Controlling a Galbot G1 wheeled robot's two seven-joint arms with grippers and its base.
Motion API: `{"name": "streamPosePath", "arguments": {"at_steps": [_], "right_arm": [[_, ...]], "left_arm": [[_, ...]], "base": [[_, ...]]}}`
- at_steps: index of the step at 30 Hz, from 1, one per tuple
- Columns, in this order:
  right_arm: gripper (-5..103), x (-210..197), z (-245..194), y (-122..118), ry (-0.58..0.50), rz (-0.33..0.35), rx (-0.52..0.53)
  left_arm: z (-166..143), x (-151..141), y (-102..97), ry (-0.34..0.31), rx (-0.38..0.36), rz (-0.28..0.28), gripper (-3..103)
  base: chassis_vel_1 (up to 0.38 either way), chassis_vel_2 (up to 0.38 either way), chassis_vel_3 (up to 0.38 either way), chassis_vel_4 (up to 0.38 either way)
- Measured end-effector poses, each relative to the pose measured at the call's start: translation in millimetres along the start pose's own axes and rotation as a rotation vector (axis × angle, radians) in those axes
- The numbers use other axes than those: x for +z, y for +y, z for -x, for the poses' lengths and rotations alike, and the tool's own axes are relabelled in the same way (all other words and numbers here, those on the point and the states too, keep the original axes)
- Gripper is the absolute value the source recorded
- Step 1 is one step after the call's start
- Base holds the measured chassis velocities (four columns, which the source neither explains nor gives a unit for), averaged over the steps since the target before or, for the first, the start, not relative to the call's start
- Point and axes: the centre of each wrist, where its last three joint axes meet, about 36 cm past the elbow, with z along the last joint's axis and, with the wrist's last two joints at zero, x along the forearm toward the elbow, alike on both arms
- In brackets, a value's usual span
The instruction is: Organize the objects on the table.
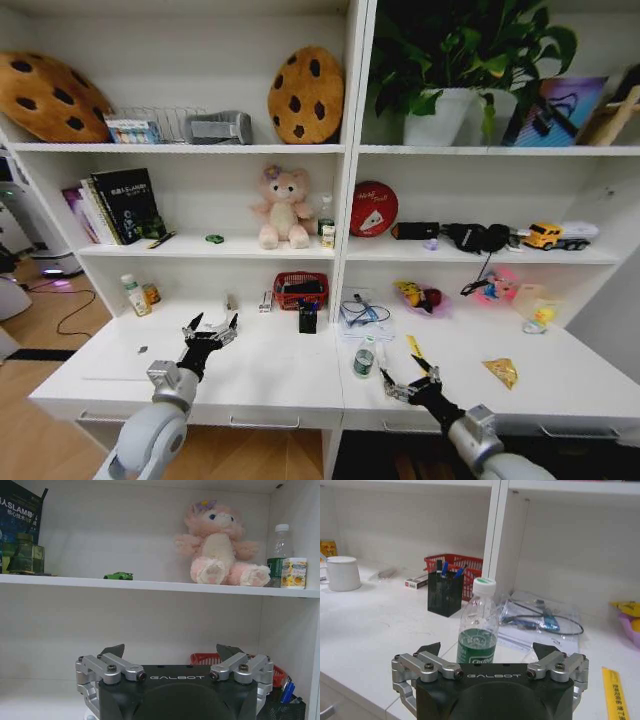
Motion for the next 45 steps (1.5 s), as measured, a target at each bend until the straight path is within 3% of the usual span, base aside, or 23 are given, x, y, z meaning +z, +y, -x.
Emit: {"name": "streamPosePath", "arguments": {"at_steps": [6,8,13,23,26,28,29,33,35,41,45], "right_arm": [[100,10,41,-31,-0.011,-0.031,-0.013],[100,7,58,-46,-0.026,-0.052,-0.097],[100,9,71,-56,-0.017,-0.033,-0.182],[101,17,98,-68,-0.024,-0.009,-0.230],[86,17,116,-64,-0.028,-0.004,-0.260],[86,16,119,-63,-0.030,-0.004,-0.264],[75,13,123,-61,-0.037,-0.005,-0.269],[70,11,124,-59,-0.039,-0.004,-0.268],[53,2,116,-55,-0.058,0.007,-0.247],[39,-14,96,-54,-0.076,0.022,-0.192],[30,-39,76,-48,-0.103,-0.004,-0.115]], "left_arm": [[0,0,0.0,0.000,0.000,0.000,100],[0,0,0.0,0.000,0.000,0.000,100],[0,0,0.0,0.000,0.000,0.000,100],[0,0,0.0,0.000,0.000,0.000,100],[0,0,0.0,0.000,0.000,0.000,100],[0,0,0.0,0.000,0.000,0.000,100],[0,0,0.0,0.000,0.000,0.000,100],[0,0,0.0,0.000,0.000,0.000,100],[0,0,0.0,0.000,0.000,0.000,100],[0,0,0.0,0.000,0.000,0.000,100],[0,0,0.0,0.000,0.000,0.000,100]], "base": [[0.000,0.000,0.000,0.000],[0.000,0.000,0.000,0.000],[0.000,0.000,0.000,0.000],[0.000,0.000,0.000,0.000],[0.000,0.000,0.000,0.000],[0.000,0.000,0.000,0.000],[0.000,0.000,0.000,0.000],[0.000,0.000,0.000,0.000],[0.000,0.000,0.000,0.000],[0.000,0.000,0.000,0.000],[0.000,0.000,0.000,0.000]]}}
